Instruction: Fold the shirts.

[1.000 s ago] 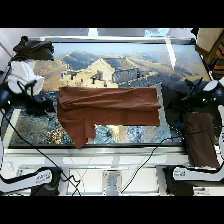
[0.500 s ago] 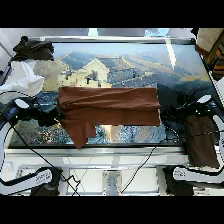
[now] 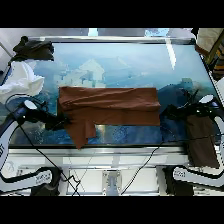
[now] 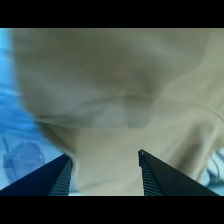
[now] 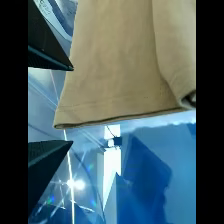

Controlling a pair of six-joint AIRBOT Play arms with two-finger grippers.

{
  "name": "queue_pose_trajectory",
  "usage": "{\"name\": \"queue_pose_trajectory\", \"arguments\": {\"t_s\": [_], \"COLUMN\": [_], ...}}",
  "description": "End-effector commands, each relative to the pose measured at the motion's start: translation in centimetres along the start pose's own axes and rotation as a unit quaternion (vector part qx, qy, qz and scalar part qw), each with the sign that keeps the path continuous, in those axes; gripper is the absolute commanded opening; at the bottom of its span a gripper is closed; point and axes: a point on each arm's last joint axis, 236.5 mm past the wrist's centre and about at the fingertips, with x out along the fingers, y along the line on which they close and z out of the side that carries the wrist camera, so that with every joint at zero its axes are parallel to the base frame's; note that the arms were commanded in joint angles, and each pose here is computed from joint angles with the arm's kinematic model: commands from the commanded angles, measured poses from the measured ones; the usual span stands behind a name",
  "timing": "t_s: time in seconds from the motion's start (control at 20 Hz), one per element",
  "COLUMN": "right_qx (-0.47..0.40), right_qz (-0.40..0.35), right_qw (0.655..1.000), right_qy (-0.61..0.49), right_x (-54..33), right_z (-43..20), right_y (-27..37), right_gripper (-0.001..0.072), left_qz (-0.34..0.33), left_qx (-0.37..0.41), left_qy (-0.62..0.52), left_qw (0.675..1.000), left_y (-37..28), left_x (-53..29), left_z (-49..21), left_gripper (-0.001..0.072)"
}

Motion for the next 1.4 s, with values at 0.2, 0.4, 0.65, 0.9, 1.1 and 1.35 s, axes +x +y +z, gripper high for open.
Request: {"name": "queue_pose_trajectory", "arguments": {"t_s": [0.2, 0.4, 0.65, 0.9, 1.1, 1.35], "right_qx": [-0.001, 0.031, 0.081, 0.107, 0.111, 0.082], "right_qz": [0.004, -0.001, 0.032, 0.034, 0.032, 0.072], "right_qw": [1.0, 0.998, 0.995, 0.993, 0.993, 0.994], "right_qy": [0.005, 0.054, 0.05, 0.026, 0.004, 0.021], "right_x": [-0.3, 0.6, 3.4, 5.0, 5.0, 4.4], "right_z": [-0.4, -3.3, -3.9, -3.3, -2.3, -3.1], "right_y": [0.4, -0.3, 0.0, -0.7, -1.0, 1.2], "right_gripper": [0.0498, 0.0499, 0.0499, 0.0498, 0.0238, 0.0038], "left_qz": [0.019, 0.017, 0.008, 0.002, -0.001, -0.031], "left_qx": [0.013, 0.012, 0.009, 0.011, 0.011, 0.024], "left_qy": [0.069, 0.075, 0.097, 0.097, 0.097, 0.106], "left_qw": [0.997, 0.997, 0.995, 0.995, 0.995, 0.994], "left_y": [-1.1, -1.2, -1.6, -1.9, -2.0, -3.5], "left_x": [3.4, 3.4, 3.2, 3.2, 3.2, 2.8], "left_z": [-2.8, -3.1, -4.1, -4.2, -4.1, -4.7], "left_gripper": [0.0012, 0.0011, 0.0011, 0.0011, 0.0011, 0.001]}}
